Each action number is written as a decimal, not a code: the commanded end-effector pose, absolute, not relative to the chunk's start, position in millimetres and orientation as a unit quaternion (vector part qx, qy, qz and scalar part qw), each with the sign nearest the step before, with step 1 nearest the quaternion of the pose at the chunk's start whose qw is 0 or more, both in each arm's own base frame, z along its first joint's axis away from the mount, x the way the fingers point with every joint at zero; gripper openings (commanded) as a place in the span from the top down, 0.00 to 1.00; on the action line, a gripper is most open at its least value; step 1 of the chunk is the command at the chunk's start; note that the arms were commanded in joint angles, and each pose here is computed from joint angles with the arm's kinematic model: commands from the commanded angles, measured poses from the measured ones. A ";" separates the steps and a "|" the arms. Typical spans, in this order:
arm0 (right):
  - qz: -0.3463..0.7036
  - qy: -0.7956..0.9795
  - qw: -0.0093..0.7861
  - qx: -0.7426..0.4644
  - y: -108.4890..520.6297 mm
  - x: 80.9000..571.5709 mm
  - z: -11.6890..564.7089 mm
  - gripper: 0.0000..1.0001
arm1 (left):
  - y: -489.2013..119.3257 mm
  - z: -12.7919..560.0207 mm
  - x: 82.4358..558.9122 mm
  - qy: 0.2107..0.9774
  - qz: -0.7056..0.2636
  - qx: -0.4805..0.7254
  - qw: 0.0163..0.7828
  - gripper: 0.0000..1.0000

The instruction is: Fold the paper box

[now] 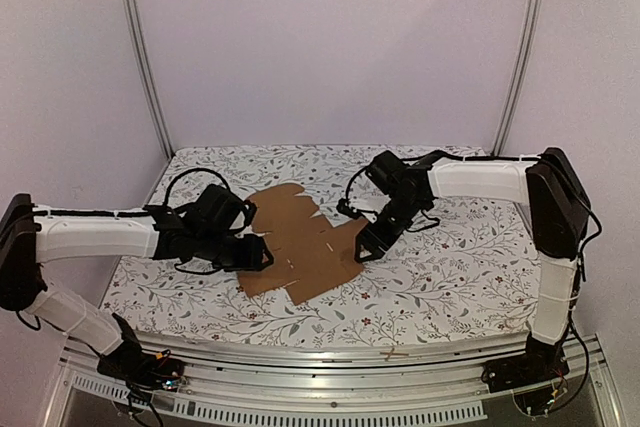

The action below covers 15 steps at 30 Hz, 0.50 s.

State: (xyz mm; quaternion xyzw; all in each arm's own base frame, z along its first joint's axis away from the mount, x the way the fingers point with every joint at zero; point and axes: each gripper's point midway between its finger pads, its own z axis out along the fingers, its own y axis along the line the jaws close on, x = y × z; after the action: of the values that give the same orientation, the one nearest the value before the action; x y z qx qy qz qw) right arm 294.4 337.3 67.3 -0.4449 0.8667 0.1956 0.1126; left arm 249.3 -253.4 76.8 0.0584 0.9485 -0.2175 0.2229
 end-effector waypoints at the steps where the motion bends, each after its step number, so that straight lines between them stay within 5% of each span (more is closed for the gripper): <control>1: 0.219 0.877 0.060 -0.423 342.8 280.8 50.0 0.36 | -240.7 88.5 235.1 0.944 -0.213 -0.008 0.252 0.48; 5: 0.223 0.885 0.044 -0.406 345.9 281.4 41.9 0.43 | -246.9 93.7 222.8 0.930 -0.249 -0.056 0.265 0.43; 12: 0.255 0.891 0.003 -0.376 355.9 274.2 30.3 0.84 | -267.9 80.1 209.8 0.921 -0.271 -0.090 0.264 0.40; 15: 0.256 0.894 -0.003 -0.369 354.7 273.9 27.7 0.92 | -277.4 68.7 205.8 0.919 -0.278 -0.105 0.260 0.40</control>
State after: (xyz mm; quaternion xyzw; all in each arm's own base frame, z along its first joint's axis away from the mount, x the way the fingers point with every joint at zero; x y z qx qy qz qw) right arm 278.2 350.0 31.3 -0.3847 0.8909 0.2407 0.0187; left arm 205.4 -265.7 77.4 -0.0618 0.9302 -0.2606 0.2509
